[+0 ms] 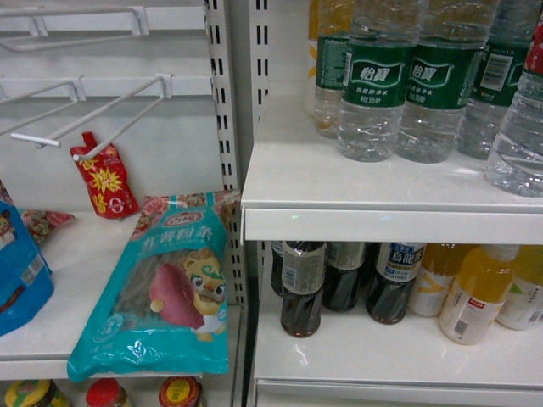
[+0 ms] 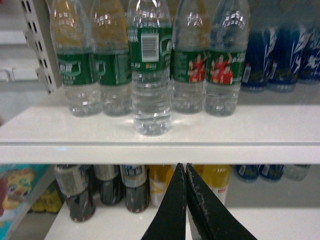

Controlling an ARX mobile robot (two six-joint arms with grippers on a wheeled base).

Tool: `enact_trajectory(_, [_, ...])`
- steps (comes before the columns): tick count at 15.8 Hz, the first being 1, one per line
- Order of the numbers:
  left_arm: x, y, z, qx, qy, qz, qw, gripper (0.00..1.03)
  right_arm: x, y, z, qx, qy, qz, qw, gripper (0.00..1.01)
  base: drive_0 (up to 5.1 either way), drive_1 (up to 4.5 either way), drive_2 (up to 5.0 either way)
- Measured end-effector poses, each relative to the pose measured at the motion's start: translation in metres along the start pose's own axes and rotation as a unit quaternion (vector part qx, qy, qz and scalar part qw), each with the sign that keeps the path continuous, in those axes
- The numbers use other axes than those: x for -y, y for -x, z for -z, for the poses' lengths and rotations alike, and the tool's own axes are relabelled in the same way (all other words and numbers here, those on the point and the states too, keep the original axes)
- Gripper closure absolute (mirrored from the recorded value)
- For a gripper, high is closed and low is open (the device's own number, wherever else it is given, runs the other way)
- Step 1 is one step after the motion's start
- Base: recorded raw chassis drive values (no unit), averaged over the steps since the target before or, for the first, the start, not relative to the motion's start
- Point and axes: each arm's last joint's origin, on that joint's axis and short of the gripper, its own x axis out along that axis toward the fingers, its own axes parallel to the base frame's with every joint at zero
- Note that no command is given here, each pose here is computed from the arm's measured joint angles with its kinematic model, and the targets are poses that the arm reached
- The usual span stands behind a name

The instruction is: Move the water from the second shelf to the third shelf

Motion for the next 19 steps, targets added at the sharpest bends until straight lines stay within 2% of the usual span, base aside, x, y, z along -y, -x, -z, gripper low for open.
enact_trajectory(1, [0.0,0.0,0.0,0.0,0.0,0.0,1.0,0.05,0.0,0.0001,0.0031,-0.015,0.0,0.0,0.9999,0.99,0.0,0.0,0.0])
enact_trajectory(4, [0.0,0.0,0.0,0.0,0.0,0.0,1.0,0.05,0.0,0.0,0.0021,-0.01,0.0,0.0,1.0,0.99,0.0,0.0,0.0])
enact_trajectory(7, [0.0,0.0,0.0,0.0,0.0,0.0,1.0,0.05,0.0,0.0,0.0022,-0.01,0.0,0.0,1.0,0.61,0.0,0.0,0.0])
enact_trajectory(11, [0.0,0.0,0.0,0.0,0.0,0.0,1.0,0.05,0.0,0.0,0.0021,-0.01,0.0,0.0,1.0,0.02,0.0,0.0,0.0])
enact_trajectory(19, [0.0,0.0,-0.0002,0.001,0.0,0.0,1.0,0.05,0.0,0.0,0.0019,-0.008,0.0,0.0,1.0,0.03,0.0,0.0,0.0])
